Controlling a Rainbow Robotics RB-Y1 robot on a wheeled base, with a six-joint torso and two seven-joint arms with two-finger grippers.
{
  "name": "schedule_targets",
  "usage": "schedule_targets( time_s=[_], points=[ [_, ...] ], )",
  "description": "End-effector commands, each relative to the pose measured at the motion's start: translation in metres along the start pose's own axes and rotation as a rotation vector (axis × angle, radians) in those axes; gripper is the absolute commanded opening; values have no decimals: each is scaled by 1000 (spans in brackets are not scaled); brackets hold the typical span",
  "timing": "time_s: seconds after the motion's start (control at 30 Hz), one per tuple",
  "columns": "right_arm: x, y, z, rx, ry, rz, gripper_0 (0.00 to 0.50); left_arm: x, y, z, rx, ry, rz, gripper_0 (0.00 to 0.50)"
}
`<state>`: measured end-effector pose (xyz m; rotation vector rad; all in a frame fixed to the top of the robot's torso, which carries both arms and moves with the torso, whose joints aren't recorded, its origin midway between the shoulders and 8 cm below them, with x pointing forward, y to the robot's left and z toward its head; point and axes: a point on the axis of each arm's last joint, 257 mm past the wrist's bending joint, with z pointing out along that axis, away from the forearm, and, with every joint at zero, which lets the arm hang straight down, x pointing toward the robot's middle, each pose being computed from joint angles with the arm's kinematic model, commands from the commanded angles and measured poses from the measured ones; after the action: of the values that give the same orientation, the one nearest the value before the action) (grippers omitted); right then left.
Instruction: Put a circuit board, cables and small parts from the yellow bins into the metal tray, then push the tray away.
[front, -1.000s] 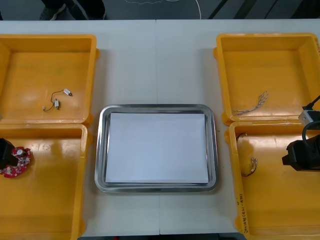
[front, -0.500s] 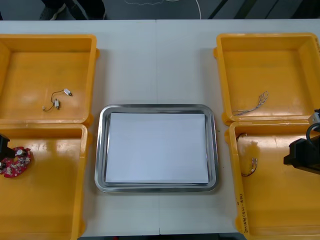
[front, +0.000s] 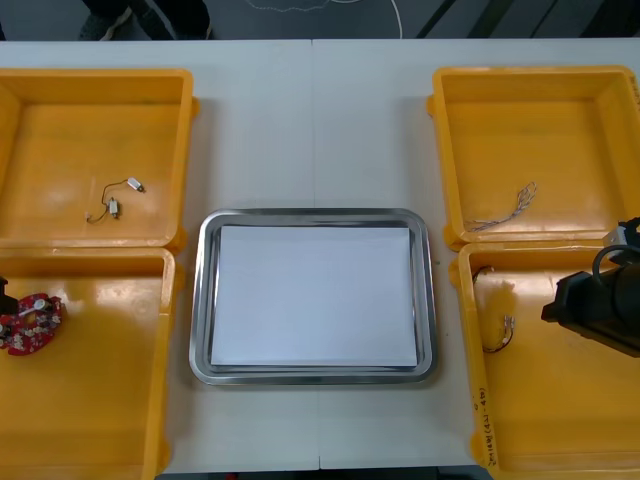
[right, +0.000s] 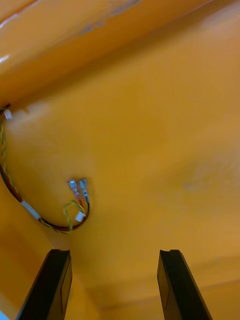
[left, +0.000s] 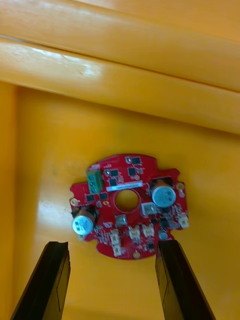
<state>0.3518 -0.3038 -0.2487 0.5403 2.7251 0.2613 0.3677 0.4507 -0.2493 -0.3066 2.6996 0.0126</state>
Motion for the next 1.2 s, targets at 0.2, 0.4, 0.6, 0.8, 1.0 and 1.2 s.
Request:
schedule_targets(
  time_s=[0.2,0.4,0.6,0.8,1.0,1.2],
  points=[
    [16,22,19,-17,8,95,500,-9,36,5,-54,-56,190,500],
    [23,32,29,-8,23,110,500,-8,40,14,-53,-66,173,500],
    [23,37,49,-15,22,120,500,-3,37,22,-42,-63,158,500],
    [19,41,60,-22,22,134,500,4,32,30,-26,-55,145,500],
    [18,40,67,-15,25,133,500,13,32,35,-23,-27,132,500],
    [18,42,77,-7,34,129,500,18,35,37,-25,-9,129,500]
  ],
)
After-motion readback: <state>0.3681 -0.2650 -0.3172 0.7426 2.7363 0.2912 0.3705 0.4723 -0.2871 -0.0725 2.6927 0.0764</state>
